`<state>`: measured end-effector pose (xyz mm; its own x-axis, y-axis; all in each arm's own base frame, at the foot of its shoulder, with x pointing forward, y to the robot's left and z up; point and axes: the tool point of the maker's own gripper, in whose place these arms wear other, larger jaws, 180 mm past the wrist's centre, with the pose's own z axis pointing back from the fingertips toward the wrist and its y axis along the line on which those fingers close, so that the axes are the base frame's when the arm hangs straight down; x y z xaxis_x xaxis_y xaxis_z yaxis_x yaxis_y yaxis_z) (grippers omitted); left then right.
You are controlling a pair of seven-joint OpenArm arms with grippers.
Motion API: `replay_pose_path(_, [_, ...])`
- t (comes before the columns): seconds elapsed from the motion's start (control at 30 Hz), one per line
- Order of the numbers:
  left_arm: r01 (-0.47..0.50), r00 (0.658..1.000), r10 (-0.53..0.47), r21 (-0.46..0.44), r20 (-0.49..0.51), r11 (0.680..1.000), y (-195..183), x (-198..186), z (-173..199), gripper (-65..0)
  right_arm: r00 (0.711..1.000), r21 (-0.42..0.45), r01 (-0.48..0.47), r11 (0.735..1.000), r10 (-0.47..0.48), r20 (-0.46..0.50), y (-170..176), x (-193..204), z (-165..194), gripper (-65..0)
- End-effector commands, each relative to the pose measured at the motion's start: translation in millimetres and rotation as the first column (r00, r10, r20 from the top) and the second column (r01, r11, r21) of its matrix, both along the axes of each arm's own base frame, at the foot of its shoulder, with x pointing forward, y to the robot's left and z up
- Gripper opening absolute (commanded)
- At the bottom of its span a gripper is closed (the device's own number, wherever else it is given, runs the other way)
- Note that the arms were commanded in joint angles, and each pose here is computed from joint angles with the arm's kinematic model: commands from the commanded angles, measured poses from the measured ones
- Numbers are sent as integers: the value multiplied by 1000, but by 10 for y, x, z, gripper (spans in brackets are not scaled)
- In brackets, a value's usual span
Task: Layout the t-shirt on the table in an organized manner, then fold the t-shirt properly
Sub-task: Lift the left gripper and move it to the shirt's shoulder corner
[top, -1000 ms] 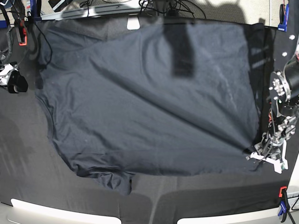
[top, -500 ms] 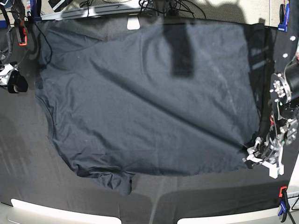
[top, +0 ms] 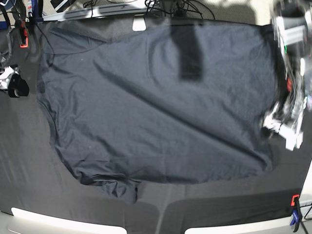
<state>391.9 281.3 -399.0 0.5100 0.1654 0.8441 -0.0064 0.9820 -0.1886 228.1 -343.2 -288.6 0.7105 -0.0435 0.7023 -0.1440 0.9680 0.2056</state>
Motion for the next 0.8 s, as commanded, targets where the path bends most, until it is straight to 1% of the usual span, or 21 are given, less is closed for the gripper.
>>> replay_pose_path(0.0, [-14, 997, 11, 38, 78, 999, 96, 30, 262, -435, 999, -22, -23, 999, 24, 49, -17, 73, 163, -444])
replay_pose_path(0.07, [-42, 995, 35, 72, 92, 997, 126, -213, 315, -435, 998, -22, -23, 1000, 24, 49, -17, 73, 163, -444])
replay_pose_path(0.13, [-45, 994, 36, 86, 100, 995, 116, -455, 370, -435, 998, -22, -23, 1000, 24, 49, -17, 73, 163, -444])
replay_pose_path(0.2, [-57, 995, 50, 77, 83, 995, 130, -701, 396, -434, 998, -22, -23, 1000, 24, 49, -17, 73, 163, -444])
replay_pose_path(0.3, [-101, 993, 98, 48, 63, 994, 227, -1050, 434, -434, 998, -22, -23, 1000, 24, 50, -17, 74, 164, -444])
replay_pose_path(0.37, [-107, 993, 106, 27, 51, 994, 265, -1277, 449, -434, 998, -21, -23, 1000, 24, 50, -17, 74, 164, -444])
replay_pose_path(0.43, [-110, 994, 110, 11, 18, 994, 291, -1509, 424, -434, 998, -21, -23, 1000, 24, 50, -17, 74, 164, -444])
replay_pose_path(0.5, [-104, 994, 104, 13, -33, 995, 304, -1752, 359, -435, 998, -21, -23, 1000, 24, 50, -17, 74, 164, -444])
replay_pose_path(0.57, [-76, 996, 75, -13, -58, 997, 230, -1951, 326, -435, 998, -21, -23, 1000, 24, 51, -17, 75, 165, -444])
replay_pose_path(0.63, [-65, 992, 64, -6, -112, 998, 203, -2147, 242, -434, 998, -21, -23, 1000, 24, 52, -17, 77, 168, -444])
replay_pose_path(0.67, [-64, 989, 63, -5, -133, 998, 196, -2227, 205, -434, 998, -21, -22, 1000, 23, 53, -17, 77, 167, -444])
replay_pose_path(0.7, [-38, 989, 38, 4, -144, 999, 161, -2285, 198, -434, 998, -20, -23, 1000, 24, 53, -16, 78, 169, -444])
replay_pose_path(0.77, [-18, 985, 20, 10, -171, 1000, 118, -2355, 196, -434, 998, -20, -23, 1000, 24, 53, -16, 78, 169, -444])
